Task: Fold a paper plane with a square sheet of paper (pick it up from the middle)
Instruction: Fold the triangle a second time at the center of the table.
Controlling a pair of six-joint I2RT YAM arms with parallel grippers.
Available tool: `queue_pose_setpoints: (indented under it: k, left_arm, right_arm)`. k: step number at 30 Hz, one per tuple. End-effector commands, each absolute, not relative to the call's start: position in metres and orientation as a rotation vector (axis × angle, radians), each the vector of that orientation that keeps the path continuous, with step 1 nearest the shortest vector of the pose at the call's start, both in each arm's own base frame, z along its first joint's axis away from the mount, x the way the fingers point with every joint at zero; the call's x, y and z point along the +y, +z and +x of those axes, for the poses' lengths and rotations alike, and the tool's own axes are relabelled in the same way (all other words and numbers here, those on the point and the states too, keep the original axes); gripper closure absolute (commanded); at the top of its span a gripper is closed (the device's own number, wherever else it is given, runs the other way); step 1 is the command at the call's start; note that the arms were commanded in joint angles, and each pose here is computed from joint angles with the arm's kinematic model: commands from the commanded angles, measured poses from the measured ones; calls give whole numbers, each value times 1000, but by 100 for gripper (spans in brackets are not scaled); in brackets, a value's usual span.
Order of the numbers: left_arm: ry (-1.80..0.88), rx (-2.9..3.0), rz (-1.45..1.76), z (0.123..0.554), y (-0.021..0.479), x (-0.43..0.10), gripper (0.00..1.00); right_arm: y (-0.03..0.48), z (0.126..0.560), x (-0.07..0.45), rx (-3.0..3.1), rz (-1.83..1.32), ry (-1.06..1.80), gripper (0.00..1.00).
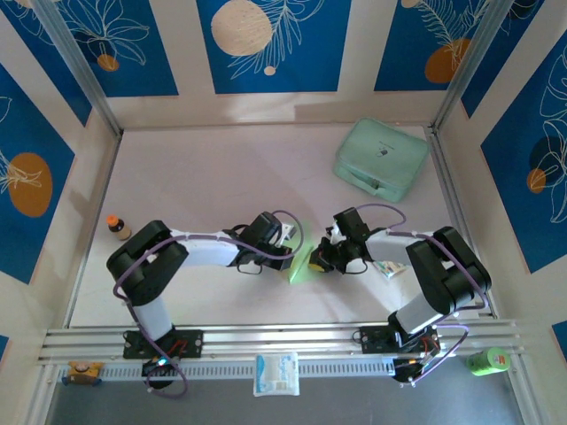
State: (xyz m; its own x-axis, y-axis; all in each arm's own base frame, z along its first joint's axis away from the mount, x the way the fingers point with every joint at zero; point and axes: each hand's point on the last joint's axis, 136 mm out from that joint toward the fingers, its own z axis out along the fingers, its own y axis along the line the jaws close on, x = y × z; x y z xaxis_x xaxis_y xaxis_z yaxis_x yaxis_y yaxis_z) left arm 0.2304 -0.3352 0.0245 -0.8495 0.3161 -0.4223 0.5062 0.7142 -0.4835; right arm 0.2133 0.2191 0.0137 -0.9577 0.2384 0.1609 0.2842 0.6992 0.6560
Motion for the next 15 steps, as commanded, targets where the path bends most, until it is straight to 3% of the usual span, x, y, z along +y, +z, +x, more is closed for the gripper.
queue_pose_setpoints:
  k: [1,15]
  left_arm:
    - [-840,2605,620,235,29,-326,98]
    - [-819,2617,604,237,24,-323,98]
  right_arm:
    - [-1,202,205,-2840,-469,-968,100]
    - [0,202,206,-2835,-466,-969,100]
